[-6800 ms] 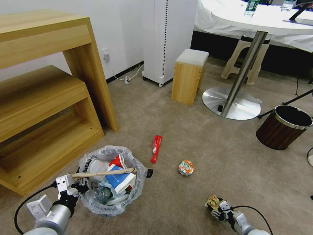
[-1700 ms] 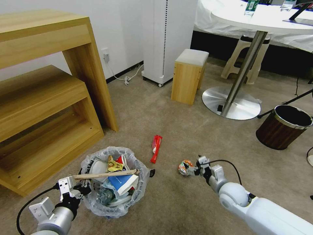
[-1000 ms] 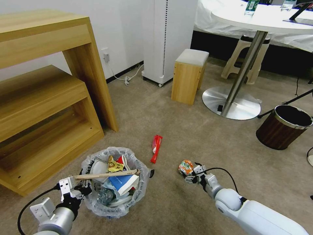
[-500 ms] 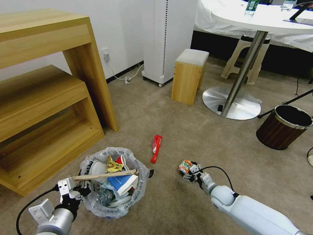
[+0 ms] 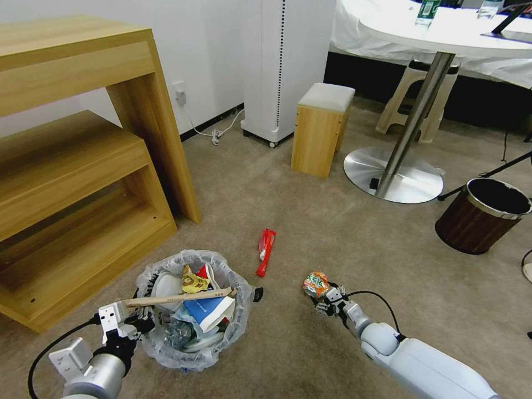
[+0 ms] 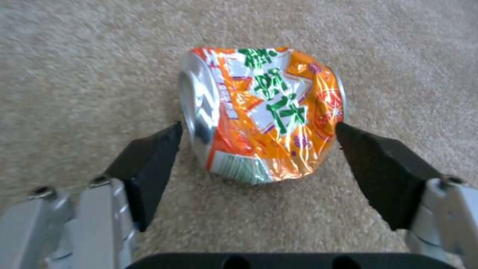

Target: Pick up the trash bin and place the garbage on the floor into it.

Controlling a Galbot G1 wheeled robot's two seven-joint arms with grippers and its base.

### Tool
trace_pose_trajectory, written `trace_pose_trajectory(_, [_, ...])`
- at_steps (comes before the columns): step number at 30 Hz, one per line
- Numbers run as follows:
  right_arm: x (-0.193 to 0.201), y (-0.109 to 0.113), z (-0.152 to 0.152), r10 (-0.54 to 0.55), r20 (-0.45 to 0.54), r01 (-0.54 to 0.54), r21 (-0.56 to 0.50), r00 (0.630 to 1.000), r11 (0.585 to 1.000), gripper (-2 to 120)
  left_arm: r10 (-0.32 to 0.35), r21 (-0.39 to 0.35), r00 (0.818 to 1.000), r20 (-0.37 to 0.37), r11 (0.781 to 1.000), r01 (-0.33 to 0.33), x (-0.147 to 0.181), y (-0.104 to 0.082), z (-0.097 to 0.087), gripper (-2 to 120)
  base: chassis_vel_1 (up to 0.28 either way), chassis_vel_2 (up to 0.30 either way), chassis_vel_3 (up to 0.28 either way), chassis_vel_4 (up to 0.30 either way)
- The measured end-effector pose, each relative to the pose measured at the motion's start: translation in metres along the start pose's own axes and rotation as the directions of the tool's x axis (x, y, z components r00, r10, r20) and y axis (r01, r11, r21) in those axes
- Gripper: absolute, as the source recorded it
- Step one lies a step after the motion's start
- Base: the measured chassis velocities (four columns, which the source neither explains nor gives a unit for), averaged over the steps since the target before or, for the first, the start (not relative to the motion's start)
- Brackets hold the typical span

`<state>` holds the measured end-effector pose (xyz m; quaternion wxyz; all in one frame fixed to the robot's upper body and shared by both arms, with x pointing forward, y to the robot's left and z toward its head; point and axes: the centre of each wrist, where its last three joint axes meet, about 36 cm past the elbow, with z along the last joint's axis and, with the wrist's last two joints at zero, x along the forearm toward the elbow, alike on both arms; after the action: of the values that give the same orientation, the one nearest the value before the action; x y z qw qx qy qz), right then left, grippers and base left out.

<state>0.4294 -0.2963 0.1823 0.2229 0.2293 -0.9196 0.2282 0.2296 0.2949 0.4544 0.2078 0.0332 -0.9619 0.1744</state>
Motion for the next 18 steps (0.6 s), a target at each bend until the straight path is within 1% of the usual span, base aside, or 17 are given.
trace_pose_trajectory(3, [-0.003,0.002,0.003,-0.015,0.010,0.015,0.013,1.000,1.000,63,0.002,0.002,1.000,0.002,1.000,-0.002,0.000,0.000,0.000,1,0.000,0.000,0.000,0.000])
trace_pose_trajectory(6, [-0.004,0.003,0.004,-0.017,0.011,0.017,0.014,1.000,1.000,60,0.002,0.002,1.000,0.002,1.000,-0.002,0.000,0.000,0.000,1,0.000,0.000,0.000,0.000])
trace_pose_trajectory(7, [-0.005,0.003,0.007,-0.023,0.018,0.022,0.023,1.000,0.999,52,0.004,0.002,1.000,0.003,1.000,-0.004,0.000,0.000,0.000,1,0.000,0.000,0.000,0.000])
trace_pose_trajectory(8, [-0.006,0.003,0.008,-0.026,0.025,0.026,0.031,0.999,0.999,40,0.005,0.004,1.000,0.005,1.000,-0.005,-0.001,0.000,0.000,1,0.000,0.000,0.000,0.000])
trace_pose_trajectory(9, [-0.006,0.003,0.008,-0.026,0.025,0.026,0.031,0.999,0.999,40,0.005,0.004,1.000,0.005,1.000,-0.005,-0.001,0.000,0.000,1,0.000,0.000,0.000,0.000])
trace_pose_trajectory(10, [-0.007,0.003,0.009,-0.032,0.027,0.031,0.036,0.999,0.999,32,0.008,0.005,1.000,0.007,1.000,-0.008,0.000,-0.001,-0.001,1,0.000,0.000,0.000,0.000])
trace_pose_trajectory(12, [-0.009,0.000,0.010,-0.038,0.035,0.036,0.051,0.999,0.998,22,0.010,0.005,1.000,0.009,1.000,-0.010,0.000,-0.001,-0.002,1,0.000,0.000,0.000,0.000])
trace_pose_trajectory(13, [-0.009,0.000,0.010,-0.038,0.035,0.036,0.051,0.999,0.998,22,0.010,0.005,1.000,0.009,1.000,-0.010,0.000,-0.001,-0.002,1,0.000,0.000,0.000,0.000])
trace_pose_trajectory(14, [-0.010,0.000,0.011,-0.040,0.038,0.038,0.057,0.998,0.998,18,0.010,0.006,1.000,0.010,1.000,-0.010,0.000,-0.001,-0.002,1,0.000,0.000,0.000,0.000])
trace_pose_trajectory(16, [-0.010,0.000,0.012,-0.045,0.045,0.042,0.062,0.998,0.997,8,0.011,0.006,1.000,0.010,1.000,-0.011,0.000,-0.001,-0.002,1,0.000,0.000,0.000,0.000])
trace_pose_trajectory(18, [-0.009,0.000,0.013,-0.046,0.046,0.043,0.065,0.998,0.997,7,0.011,0.006,1.000,0.011,1.000,-0.011,0.000,-0.002,-0.002,1,0.000,0.000,0.000,0.000])
